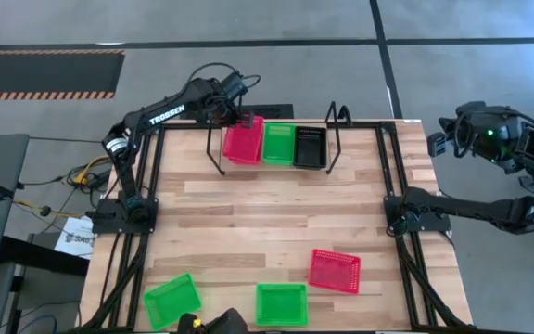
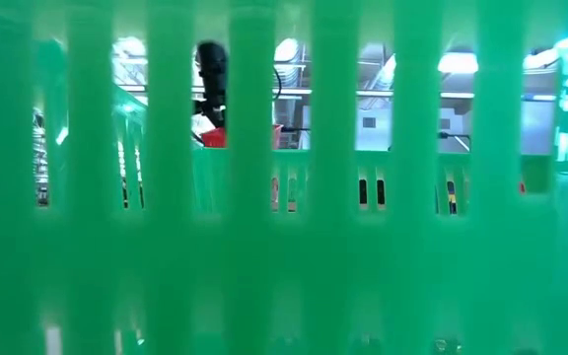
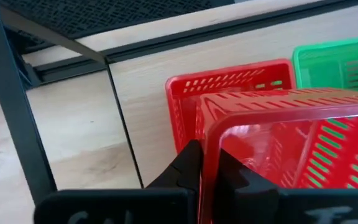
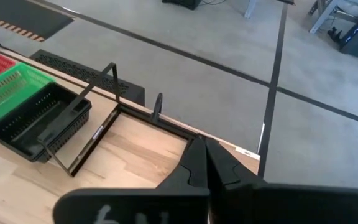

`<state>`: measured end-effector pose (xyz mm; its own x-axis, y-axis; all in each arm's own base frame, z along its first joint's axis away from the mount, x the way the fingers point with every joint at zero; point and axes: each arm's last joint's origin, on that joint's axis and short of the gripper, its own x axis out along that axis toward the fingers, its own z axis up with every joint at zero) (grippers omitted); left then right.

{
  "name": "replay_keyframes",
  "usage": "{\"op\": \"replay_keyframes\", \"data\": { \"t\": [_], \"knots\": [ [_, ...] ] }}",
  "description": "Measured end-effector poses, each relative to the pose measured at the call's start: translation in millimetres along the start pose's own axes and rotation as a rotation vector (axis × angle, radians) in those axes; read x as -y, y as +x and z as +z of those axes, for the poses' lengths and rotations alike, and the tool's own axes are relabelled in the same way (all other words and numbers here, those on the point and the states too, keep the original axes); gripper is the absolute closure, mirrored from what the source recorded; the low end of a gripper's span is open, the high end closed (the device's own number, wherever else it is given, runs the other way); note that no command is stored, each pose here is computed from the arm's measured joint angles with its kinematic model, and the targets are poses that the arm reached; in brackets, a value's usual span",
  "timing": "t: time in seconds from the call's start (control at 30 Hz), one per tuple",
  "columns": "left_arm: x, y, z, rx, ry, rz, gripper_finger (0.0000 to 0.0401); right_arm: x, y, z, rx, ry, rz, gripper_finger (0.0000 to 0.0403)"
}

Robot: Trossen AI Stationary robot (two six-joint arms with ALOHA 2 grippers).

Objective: Stack baskets on shelf by color
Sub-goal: Stack the left red bin on top of the other red bin on the shelf

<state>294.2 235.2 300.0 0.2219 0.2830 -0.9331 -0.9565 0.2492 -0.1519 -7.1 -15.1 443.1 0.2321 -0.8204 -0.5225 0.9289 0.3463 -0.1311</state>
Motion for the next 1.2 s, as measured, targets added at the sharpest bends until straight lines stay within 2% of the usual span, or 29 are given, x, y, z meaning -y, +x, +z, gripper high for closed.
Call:
{"op": "replay_keyframes", "data": {
  "t": [0.4, 0.63, 0.9, 1.03, 1.2],
  "knots": [
    [-7, 21, 4, -0.009, -0.028, -0.017, 0.0401, 0, 0, 0, 0.000, 0.035, -0.001, 0.0401],
    [-9, 36, 2, -0.080, -0.003, -0.017, 0.0401, 0, 0, 0, 0.001, 0.043, -0.002, 0.0400],
    [-1, 41, 5, -0.042, 0.109, -0.070, 0.0400, 0, 0, 0, 0.002, 0.045, -0.005, 0.0400],
    [0, 42, 8, -0.021, 0.115, -0.082, 0.0378, 0, 0, 0, 0.002, 0.045, -0.005, 0.0400],
    [-1, 36, 14, -0.005, 0.104, -0.098, 0.0331, 0, 0, 0, 0.002, 0.044, -0.005, 0.0401]
  ]
}}
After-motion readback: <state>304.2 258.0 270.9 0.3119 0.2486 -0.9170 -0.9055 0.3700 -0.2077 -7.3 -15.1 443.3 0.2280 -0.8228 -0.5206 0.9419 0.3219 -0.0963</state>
